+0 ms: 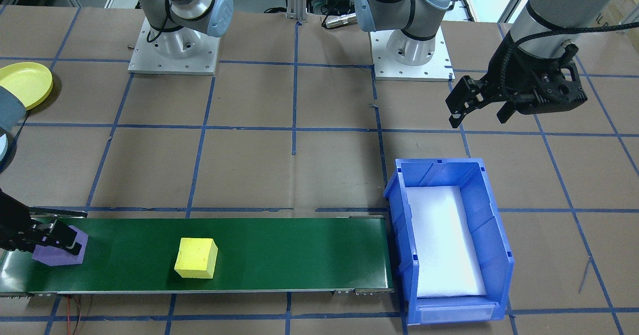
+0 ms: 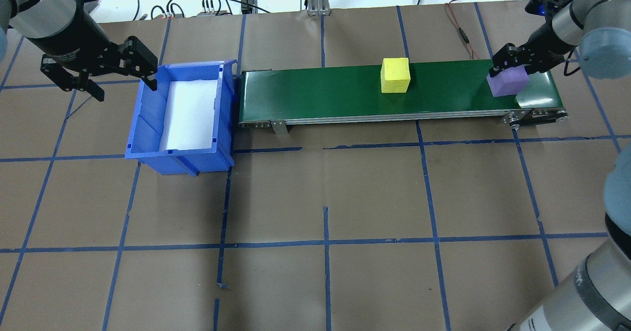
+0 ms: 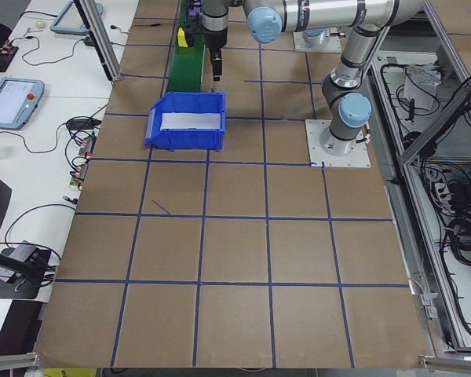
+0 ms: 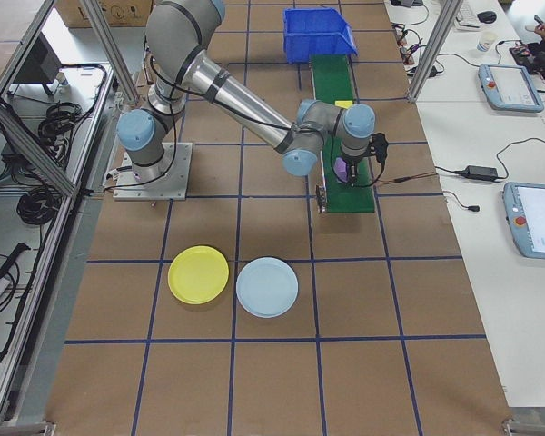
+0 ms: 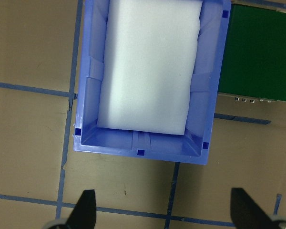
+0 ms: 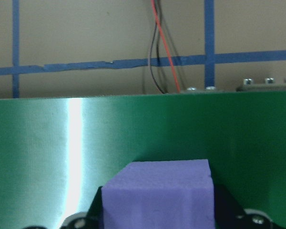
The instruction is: Move block left to right into plate
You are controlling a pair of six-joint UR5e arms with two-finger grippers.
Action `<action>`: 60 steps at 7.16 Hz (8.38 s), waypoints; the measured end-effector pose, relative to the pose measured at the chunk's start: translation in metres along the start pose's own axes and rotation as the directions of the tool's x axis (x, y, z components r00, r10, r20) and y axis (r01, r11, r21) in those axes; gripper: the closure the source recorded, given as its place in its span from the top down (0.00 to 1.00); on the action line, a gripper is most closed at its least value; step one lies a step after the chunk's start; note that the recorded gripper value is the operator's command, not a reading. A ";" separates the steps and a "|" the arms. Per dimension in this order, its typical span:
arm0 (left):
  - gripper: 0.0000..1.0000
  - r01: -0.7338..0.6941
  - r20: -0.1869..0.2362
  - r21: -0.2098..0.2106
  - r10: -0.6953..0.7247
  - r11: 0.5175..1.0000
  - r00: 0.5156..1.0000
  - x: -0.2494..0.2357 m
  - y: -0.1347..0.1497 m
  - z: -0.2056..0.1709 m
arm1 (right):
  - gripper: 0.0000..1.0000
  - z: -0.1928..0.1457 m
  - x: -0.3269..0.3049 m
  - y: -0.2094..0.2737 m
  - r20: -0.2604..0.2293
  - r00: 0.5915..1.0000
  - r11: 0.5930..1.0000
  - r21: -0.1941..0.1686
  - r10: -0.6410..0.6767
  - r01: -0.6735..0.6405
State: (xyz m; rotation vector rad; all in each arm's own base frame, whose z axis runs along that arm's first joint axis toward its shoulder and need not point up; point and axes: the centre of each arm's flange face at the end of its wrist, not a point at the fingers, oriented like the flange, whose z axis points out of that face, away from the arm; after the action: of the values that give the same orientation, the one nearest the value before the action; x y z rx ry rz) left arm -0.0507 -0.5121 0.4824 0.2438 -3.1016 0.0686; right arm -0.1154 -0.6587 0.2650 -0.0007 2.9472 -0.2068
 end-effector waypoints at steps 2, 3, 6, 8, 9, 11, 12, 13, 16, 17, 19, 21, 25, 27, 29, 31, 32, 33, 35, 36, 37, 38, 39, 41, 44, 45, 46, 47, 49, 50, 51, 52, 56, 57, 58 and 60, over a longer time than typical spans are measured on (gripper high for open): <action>1.00 -0.003 -0.001 0.005 0.003 1.000 1.000 0.000 -0.001 -0.001 | 0.38 -0.021 0.013 0.004 -0.109 0.993 0.999 -0.015 -0.043 0.041; 1.00 -0.004 0.000 0.012 0.004 1.000 1.000 -0.001 -0.002 -0.005 | 0.38 -0.047 0.042 0.016 -0.152 0.986 0.998 -0.010 -0.063 0.062; 1.00 -0.009 0.000 0.021 0.009 1.000 1.000 -0.003 -0.003 -0.008 | 0.38 -0.113 0.204 0.113 -0.190 0.971 0.989 -0.041 -0.145 0.140; 1.00 -0.010 0.000 0.016 0.010 1.000 1.000 -0.003 -0.002 -0.006 | 0.38 -0.095 0.269 0.192 -0.137 0.981 0.989 -0.076 -0.134 0.124; 1.00 -0.011 0.000 0.014 0.011 1.000 1.000 -0.003 -0.002 -0.005 | 0.38 -0.082 0.281 0.216 -0.125 0.986 0.991 -0.082 -0.113 0.103; 1.00 -0.013 0.000 0.012 0.013 1.000 1.000 -0.003 -0.002 -0.005 | 0.73 -0.068 0.294 0.240 -0.130 0.987 0.993 -0.081 -0.097 0.086; 1.00 -0.014 0.001 0.011 0.014 1.000 1.000 -0.003 -0.001 -0.004 | 0.99 -0.064 0.300 0.246 -0.125 0.988 0.994 -0.079 -0.087 0.078; 1.00 -0.014 0.001 0.006 0.014 1.000 1.000 -0.003 -0.001 -0.002 | 1.00 -0.062 0.305 0.249 -0.122 0.989 0.994 -0.078 -0.084 0.075; 1.00 -0.015 0.002 0.054 0.015 0.998 1.000 -0.003 -0.006 -0.005 | 1.00 -0.078 0.301 0.245 -0.150 0.989 0.998 -0.058 -0.006 -0.003; 1.00 -0.016 0.002 0.065 0.016 0.998 1.000 -0.003 -0.008 -0.003 | 1.00 -0.093 0.281 0.227 -0.167 0.985 0.998 -0.038 0.033 -0.040; 1.00 -0.016 0.001 0.065 0.016 0.998 1.000 -0.003 -0.009 0.000 | 1.00 -0.105 0.198 0.155 -0.140 0.988 0.998 0.001 0.063 -0.064; 1.00 -0.016 0.002 0.063 0.016 0.998 1.000 -0.003 -0.009 0.001 | 1.00 -0.087 0.111 0.077 -0.014 0.995 0.993 0.060 0.104 -0.103; 1.00 -0.015 0.002 0.071 0.015 0.997 1.000 -0.003 -0.009 0.000 | 1.00 -0.046 0.006 0.002 0.168 0.971 0.978 0.092 0.168 -0.185; 1.00 -0.014 0.003 0.075 0.014 0.997 1.000 -0.004 -0.010 -0.001 | 1.00 -0.024 -0.005 -0.009 0.199 0.966 0.977 0.102 0.165 -0.188; 1.00 -0.011 0.004 0.094 0.010 0.996 1.000 -0.005 -0.013 -0.005 | 0.93 -0.002 0.000 -0.009 0.182 0.971 0.981 0.086 0.154 -0.172; 1.00 -0.009 0.005 0.107 0.009 0.994 1.000 -0.005 -0.014 -0.004 | 0.54 0.007 0.012 -0.006 0.069 0.991 0.990 0.077 0.114 -0.119; 1.00 -0.009 0.005 0.108 0.008 0.994 1.000 -0.005 -0.015 -0.003 | 0.33 0.006 0.016 -0.006 0.019 0.994 0.992 0.072 0.103 -0.104; 1.00 -0.008 0.005 0.103 0.007 0.995 1.000 -0.006 -0.016 0.000 | 0.27 0.001 0.022 -0.004 -0.044 0.996 0.996 0.061 0.074 -0.071; 1.00 -0.008 0.005 0.088 0.008 0.996 1.000 -0.007 -0.022 0.011 | 0.27 -0.020 0.029 0.010 -0.131 0.991 0.999 0.019 -0.034 0.037; 1.00 -0.007 0.005 0.087 0.007 0.996 1.000 -0.007 -0.023 0.013 | 0.27 -0.043 0.033 0.034 -0.138 0.988 0.997 -0.011 -0.072 0.071; 1.00 -0.003 0.005 0.087 0.002 0.996 1.000 -0.010 -0.024 0.013 | 0.27 -0.067 0.048 0.071 -0.152 0.984 0.995 -0.051 -0.097 0.091; 1.00 0.003 0.006 0.086 -0.003 0.996 1.000 -0.013 -0.025 0.014 | 0.28 -0.081 0.078 0.120 -0.171 0.980 0.991 -0.101 -0.101 0.085; 1.00 0.007 0.005 0.086 -0.008 0.996 1.000 -0.014 -0.025 0.013 | 0.28 -0.090 0.111 0.176 -0.181 0.981 0.989 -0.143 -0.075 0.049; 1.00 0.028 0.008 0.085 -0.029 0.996 1.000 -0.022 -0.016 -0.001 | 0.28 -0.096 0.178 0.289 -0.186 0.983 0.981 -0.189 -0.005 -0.031; 1.00 0.145 0.010 0.046 -0.146 0.988 0.989 -0.074 0.000 -0.021 | 0.32 -0.105 0.249 0.390 -0.213 0.969 0.963 -0.210 0.123 -0.168; 1.00 0.175 0.011 0.047 -0.176 0.983 0.984 -0.090 0.000 -0.024 | 0.69 -0.103 0.268 0.411 -0.205 0.966 0.958 -0.210 0.154 -0.198; 1.00 0.191 0.012 0.051 -0.192 0.980 0.981 -0.098 0.001 -0.028 | 1.00 -0.097 0.280 0.422 -0.193 0.966 0.955 -0.208 0.171 -0.211; 1.00 0.202 0.014 0.045 -0.203 0.978 0.979 -0.105 0.001 -0.026 | 1.00 -0.092 0.287 0.425 -0.175 0.968 0.957 -0.194 0.181 -0.214; 1.00 0.213 0.014 0.027 -0.214 0.977 0.977 -0.112 -0.001 -0.018 | 1.00 -0.097 0.289 0.417 -0.168 0.968 0.966 -0.148 0.188 -0.213; 1.00 0.212 0.014 0.029 -0.212 0.977 0.977 -0.113 -0.002 -0.018 | 1.00 -0.116 0.282 0.397 -0.194 0.966 0.971 -0.130 0.171 -0.198; 1.00 0.211 0.014 0.032 -0.212 0.977 0.977 -0.114 -0.003 -0.020 | 1.00 -0.138 0.260 0.359 -0.206 0.968 0.977 -0.131 0.142 -0.171; 1.00 0.213 0.015 0.027 -0.213 0.977 0.977 -0.116 -0.003 -0.018 | 1.00 -0.160 0.225 0.315 -0.200 0.973 0.979 -0.142 0.116 -0.146; 1.00 0.222 0.007 0.060 -0.222 0.973 0.975 -0.114 -0.002 -0.034 | 1.00 -0.203 -0.007 0.177 -0.240 0.969 0.986 -0.135 0.061 -0.096; 1.00 0.217 0.002 0.046 -0.217 0.975 0.976 -0.114 -0.006 -0.026 | 1.00 -0.216 -0.075 0.159 -0.255 0.964 0.986 -0.124 0.079 -0.113; 1.00 0.212 -0.002 0.025 -0.212 0.977 0.977 -0.113 -0.012 -0.013 | 1.00 -0.225 -0.140 0.150 -0.244 0.965 0.986 -0.113 0.094 -0.125; 1.00 0.191 -0.003 -0.007 -0.191 0.982 0.982 -0.102 -0.016 0.001 | 1.00 -0.231 -0.262 0.159 -0.189 0.978 0.989 -0.095 0.092 -0.112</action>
State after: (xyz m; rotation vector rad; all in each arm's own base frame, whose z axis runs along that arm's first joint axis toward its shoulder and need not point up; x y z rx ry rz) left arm 0.0526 -0.5118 0.4789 0.5379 -3.0558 0.0536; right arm 0.1008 -0.4656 0.5168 0.1639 3.1284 -0.0379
